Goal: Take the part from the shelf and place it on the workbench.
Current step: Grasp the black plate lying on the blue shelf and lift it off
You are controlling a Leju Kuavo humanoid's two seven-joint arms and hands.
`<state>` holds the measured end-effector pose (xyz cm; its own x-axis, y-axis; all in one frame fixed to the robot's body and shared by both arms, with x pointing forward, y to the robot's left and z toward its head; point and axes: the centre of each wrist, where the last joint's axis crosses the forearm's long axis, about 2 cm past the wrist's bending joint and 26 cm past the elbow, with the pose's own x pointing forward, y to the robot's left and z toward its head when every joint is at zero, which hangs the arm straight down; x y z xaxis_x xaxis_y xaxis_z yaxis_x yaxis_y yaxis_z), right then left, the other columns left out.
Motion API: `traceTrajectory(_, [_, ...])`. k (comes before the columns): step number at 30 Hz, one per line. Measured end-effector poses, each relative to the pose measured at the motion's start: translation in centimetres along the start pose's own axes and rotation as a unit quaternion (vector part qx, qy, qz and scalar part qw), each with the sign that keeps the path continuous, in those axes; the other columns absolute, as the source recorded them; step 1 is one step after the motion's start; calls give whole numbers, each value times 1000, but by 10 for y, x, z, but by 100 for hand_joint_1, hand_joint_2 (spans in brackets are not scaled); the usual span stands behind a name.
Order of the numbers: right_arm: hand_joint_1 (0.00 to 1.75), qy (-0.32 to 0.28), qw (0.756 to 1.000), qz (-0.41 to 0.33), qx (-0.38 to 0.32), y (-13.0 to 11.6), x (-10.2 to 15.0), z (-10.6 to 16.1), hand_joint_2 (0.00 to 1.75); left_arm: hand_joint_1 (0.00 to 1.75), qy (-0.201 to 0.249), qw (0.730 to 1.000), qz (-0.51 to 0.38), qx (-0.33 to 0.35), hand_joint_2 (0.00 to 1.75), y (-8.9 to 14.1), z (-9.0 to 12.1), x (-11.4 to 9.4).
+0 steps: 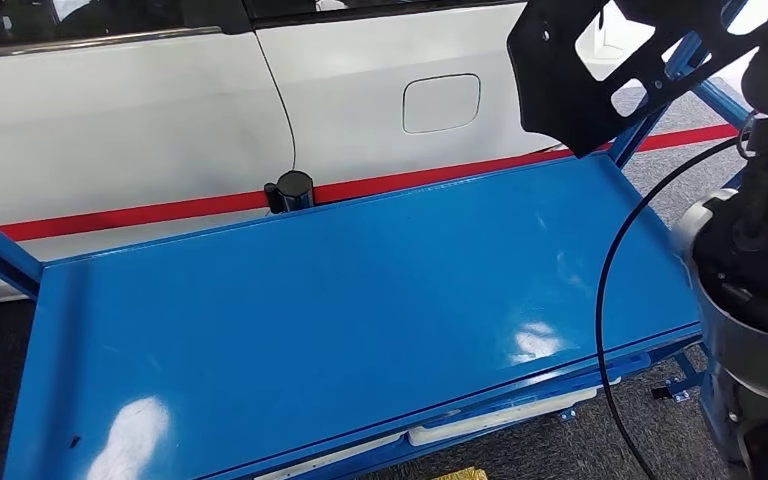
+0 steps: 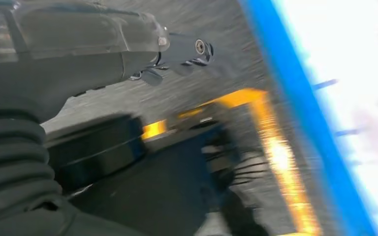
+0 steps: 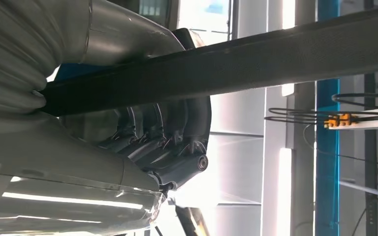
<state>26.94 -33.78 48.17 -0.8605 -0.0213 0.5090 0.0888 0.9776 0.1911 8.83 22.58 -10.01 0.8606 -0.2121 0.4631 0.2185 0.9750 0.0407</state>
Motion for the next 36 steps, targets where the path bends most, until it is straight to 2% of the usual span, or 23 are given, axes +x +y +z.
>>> traceTrajectory(2, [175,-9,1000,-12,1,4,0,1,175,0,21,1000,-9,-6,175,-3,0,0])
traceTrajectory(8, [175,-21,1000,-22,-5,13,2,8,175,0,-3,999,-40,-15,175,-9,1,2])
traceTrajectory(25, [175,-20,996,-83,-16,26,-2,33,175,0,31,998,-31,-41,175,-14,2,-1])
traceTrajectory(36, [175,-22,993,-119,-18,31,-3,42,175,0,28,998,-28,-51,175,-14,1,5])
